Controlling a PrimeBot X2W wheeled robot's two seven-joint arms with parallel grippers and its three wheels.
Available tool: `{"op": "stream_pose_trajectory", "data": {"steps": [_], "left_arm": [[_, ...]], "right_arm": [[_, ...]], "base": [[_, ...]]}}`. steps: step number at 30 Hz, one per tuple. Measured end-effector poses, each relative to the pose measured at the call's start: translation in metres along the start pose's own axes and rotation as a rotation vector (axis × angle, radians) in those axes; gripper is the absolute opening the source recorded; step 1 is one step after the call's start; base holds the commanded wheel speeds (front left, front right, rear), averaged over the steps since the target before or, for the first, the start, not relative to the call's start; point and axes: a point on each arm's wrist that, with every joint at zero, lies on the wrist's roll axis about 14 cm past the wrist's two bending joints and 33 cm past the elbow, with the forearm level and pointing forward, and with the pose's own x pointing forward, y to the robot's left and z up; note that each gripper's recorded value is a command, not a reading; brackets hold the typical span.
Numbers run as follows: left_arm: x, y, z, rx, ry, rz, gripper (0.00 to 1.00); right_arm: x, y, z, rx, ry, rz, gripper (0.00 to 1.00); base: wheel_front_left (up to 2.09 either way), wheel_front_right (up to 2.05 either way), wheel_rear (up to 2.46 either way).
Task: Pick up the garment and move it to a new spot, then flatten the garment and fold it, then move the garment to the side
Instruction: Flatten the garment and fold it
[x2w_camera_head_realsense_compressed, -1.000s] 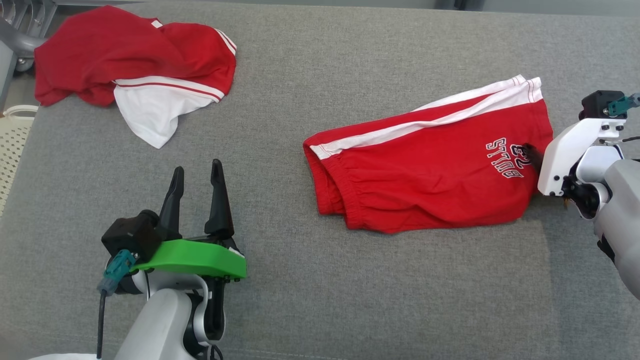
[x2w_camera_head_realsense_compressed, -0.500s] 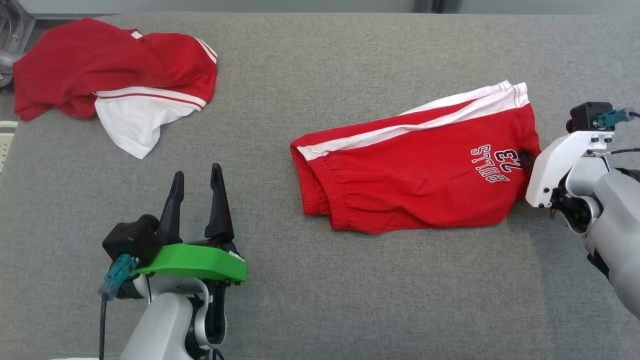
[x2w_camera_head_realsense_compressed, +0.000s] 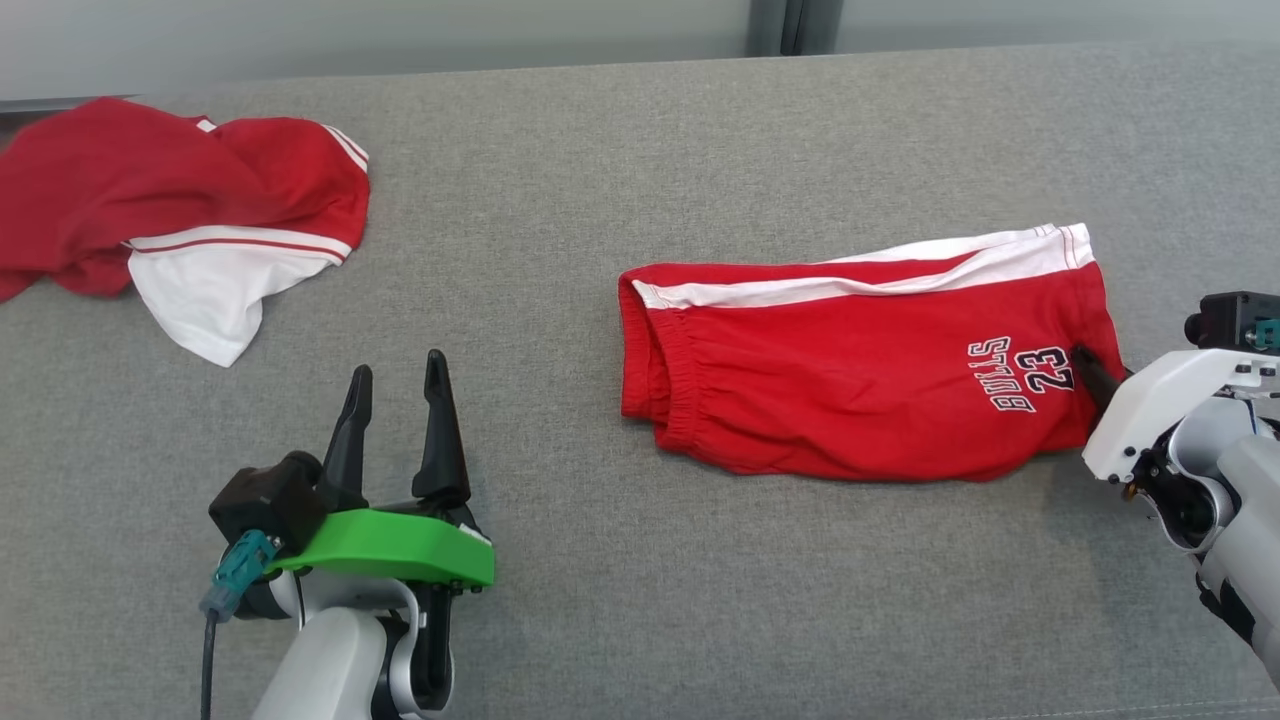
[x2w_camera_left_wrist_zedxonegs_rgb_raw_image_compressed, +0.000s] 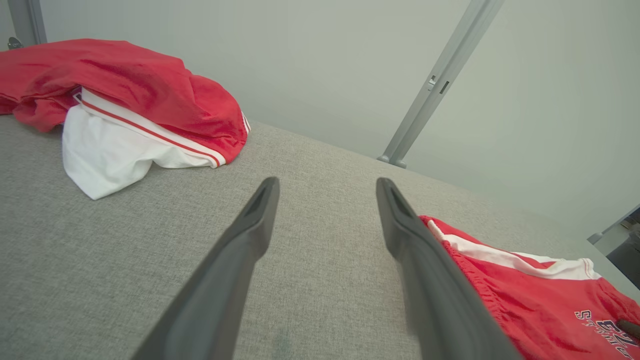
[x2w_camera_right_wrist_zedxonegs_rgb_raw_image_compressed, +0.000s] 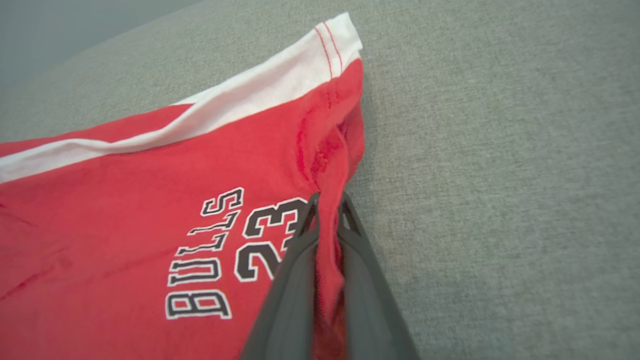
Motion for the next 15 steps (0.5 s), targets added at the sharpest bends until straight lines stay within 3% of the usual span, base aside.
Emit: {"op": "stream_pose_trajectory", "data": {"steps": [15], "left_arm": [[-0.002, -0.014, 0.003, 0.004, -0.003, -0.043, 1.0]], "right_arm": [[-0.012, -0.011, 0.008, 0.066, -0.114, -0.059, 0.0]], "base": [[0.0, 0.0, 0.0]]}}
